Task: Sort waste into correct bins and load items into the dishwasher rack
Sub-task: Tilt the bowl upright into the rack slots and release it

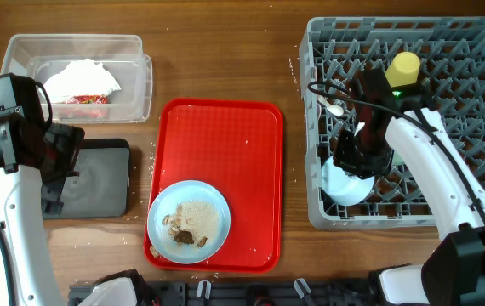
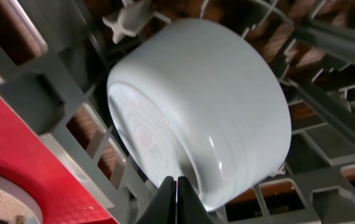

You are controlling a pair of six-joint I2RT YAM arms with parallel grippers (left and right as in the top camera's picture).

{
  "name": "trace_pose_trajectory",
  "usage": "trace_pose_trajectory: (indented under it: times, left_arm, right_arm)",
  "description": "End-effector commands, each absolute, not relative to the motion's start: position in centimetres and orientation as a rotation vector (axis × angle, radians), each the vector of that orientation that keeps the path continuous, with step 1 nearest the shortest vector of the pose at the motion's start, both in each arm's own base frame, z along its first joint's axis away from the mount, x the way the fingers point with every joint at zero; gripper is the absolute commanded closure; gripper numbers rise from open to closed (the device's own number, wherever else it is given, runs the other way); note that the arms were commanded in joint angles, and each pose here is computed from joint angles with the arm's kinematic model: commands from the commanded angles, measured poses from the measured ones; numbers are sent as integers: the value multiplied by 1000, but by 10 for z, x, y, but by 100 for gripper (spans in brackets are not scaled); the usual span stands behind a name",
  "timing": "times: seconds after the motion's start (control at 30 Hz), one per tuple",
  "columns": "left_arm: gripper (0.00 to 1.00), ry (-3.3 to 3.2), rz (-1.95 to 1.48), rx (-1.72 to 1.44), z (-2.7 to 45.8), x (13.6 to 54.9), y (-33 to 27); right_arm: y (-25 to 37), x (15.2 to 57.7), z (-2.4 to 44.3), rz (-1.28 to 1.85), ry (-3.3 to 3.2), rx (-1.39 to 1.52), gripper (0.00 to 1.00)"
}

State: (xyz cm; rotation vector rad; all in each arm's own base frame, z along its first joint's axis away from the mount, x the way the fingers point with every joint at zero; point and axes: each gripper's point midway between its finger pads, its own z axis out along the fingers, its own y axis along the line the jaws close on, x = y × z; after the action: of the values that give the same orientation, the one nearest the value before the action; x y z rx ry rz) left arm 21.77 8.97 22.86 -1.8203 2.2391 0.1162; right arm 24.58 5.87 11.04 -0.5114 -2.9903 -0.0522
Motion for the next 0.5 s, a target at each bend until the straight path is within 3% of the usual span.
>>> trace_pose_trajectory:
  times: [0.0,0.47]
  left_arm:
    - [0,2212,135,-1839,229,215,93]
    - [0,2212,135,-1839,229,215,93]
  right_arm:
    - [56,249,107,-14,-3003,-526,96]
    - [46,244,102,82,-2974,-595,96]
